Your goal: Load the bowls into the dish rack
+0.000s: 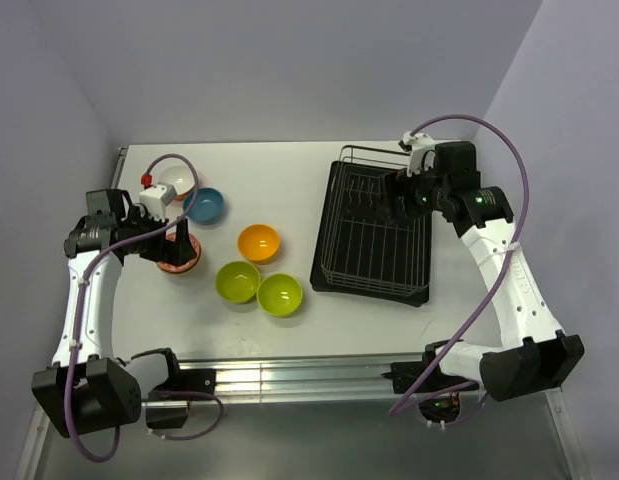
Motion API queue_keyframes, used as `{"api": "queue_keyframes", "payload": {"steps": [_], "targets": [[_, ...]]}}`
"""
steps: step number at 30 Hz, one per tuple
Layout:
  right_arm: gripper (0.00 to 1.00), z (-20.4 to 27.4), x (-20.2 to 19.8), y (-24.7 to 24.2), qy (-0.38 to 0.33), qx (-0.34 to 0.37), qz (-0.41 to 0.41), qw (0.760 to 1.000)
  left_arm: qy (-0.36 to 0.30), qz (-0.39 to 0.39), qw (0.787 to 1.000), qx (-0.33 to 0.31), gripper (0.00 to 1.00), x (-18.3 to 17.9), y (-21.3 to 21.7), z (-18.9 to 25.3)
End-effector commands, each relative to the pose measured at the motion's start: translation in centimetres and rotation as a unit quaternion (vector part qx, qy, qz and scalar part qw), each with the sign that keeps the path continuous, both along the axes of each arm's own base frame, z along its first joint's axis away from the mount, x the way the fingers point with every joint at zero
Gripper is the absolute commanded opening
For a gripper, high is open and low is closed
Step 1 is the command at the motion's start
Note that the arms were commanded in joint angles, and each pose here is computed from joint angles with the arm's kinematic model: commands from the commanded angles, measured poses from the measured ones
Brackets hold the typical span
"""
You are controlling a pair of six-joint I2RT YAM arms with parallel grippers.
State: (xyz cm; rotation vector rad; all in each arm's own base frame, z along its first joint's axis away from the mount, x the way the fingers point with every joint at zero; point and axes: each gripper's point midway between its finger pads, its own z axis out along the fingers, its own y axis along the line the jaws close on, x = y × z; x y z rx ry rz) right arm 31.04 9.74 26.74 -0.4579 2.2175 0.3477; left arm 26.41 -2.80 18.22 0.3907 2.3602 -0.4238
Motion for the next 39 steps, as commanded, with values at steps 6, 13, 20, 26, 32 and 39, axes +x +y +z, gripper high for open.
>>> {"api": "queue_keyframes", "payload": {"steps": [6, 13, 20, 26, 32, 39], "targets": [[1.0, -0.1, -0.4, 0.7, 0.006, 0.002, 0.02, 1.0, -0.012, -0.061, 0.995, 0.075, 0.91, 0.7, 1.7, -0.6], [1.0, -0.5, -0.1, 1.2, 0.02, 0.003, 0.028, 0.999, 0.02, -0.14, 0.982, 0.127, 0.63, 1.8, 2.9, -2.6], [1.0, -0.6, 0.1, 1.4, 0.028, 0.004, 0.031, 0.999, 0.08, -0.222, 0.96, 0.152, 0.5, 1.1, 2.3, -6.5], [1.0, -0.9, 0.0, 1.7, 0.034, 0.005, 0.036, 0.999, 0.086, -0.242, 0.953, 0.164, 0.44, 1.8, 2.4, -8.3], [1.0, -1.0, 0.2, 1.7, 0.039, 0.004, 0.037, 0.999, 0.098, -0.263, 0.946, 0.159, 0.39, 2.1, 2.0, -9.6], [1.0, -1.4, 0.2, 1.8, 0.046, 0.001, 0.04, 0.998, 0.112, -0.276, 0.942, 0.155, 0.38, 1.7, 1.8, -10.3]]}}
